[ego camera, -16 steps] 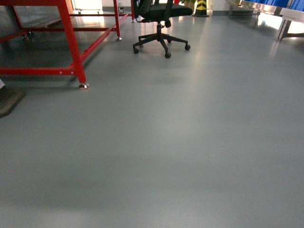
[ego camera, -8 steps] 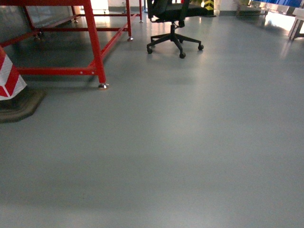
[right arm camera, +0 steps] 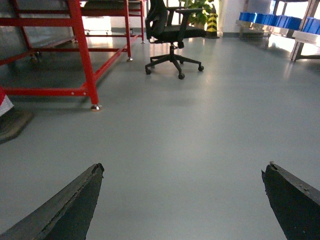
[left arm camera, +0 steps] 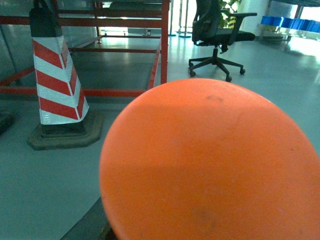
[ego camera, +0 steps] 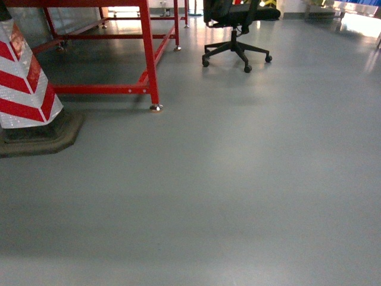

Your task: Pick capacitor and pack into box

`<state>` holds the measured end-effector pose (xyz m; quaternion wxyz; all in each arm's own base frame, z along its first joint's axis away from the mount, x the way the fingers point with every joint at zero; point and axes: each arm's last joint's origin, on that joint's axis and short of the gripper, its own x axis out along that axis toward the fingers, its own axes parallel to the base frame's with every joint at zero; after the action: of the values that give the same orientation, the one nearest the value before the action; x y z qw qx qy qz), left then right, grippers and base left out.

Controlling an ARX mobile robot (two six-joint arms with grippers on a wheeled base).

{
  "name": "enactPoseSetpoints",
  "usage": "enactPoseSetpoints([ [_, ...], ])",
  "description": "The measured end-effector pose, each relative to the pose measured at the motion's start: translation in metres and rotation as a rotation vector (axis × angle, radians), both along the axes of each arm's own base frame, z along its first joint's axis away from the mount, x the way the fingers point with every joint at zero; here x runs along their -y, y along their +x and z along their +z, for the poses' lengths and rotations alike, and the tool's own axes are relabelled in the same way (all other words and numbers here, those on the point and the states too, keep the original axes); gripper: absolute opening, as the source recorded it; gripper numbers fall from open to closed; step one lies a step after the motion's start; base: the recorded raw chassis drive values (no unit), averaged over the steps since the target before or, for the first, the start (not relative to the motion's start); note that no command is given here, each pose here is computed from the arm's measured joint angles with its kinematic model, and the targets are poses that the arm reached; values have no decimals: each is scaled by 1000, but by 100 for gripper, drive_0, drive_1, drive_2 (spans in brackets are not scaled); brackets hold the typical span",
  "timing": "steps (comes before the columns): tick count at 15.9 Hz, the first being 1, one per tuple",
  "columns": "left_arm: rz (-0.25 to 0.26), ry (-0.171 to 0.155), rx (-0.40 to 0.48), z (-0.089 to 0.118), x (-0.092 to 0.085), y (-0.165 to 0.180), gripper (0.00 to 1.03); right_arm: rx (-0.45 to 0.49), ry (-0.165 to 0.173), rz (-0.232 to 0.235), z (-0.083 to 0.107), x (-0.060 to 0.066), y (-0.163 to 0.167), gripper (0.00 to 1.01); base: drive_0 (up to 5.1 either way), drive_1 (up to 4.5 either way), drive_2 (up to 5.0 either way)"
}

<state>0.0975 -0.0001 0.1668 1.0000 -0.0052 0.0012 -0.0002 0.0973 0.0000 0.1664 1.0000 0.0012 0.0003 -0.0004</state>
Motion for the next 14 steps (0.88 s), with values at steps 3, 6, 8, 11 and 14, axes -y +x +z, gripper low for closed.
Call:
enactPoseSetpoints([
  [3, 2, 0, 0, 0, 0, 0, 44, 8, 0, 1, 1, 0, 0, 98, -498, 238, 238],
  [6, 0, 0, -1, 0, 0, 0, 44, 3, 0, 0, 0, 0, 0, 98, -492, 244, 244],
  [8, 0, 0, -1, 0, 0, 0, 44, 4, 0, 0, 0, 0, 0, 98, -492, 244, 244],
  [11, 0, 0, -1, 0, 0, 0, 44, 2, 0, 0, 0, 0, 0, 98, -492, 244, 244],
  [14, 0, 0, -1, 0, 0, 0, 44, 5, 0, 1, 0, 0, 0, 98, -492, 244, 244],
])
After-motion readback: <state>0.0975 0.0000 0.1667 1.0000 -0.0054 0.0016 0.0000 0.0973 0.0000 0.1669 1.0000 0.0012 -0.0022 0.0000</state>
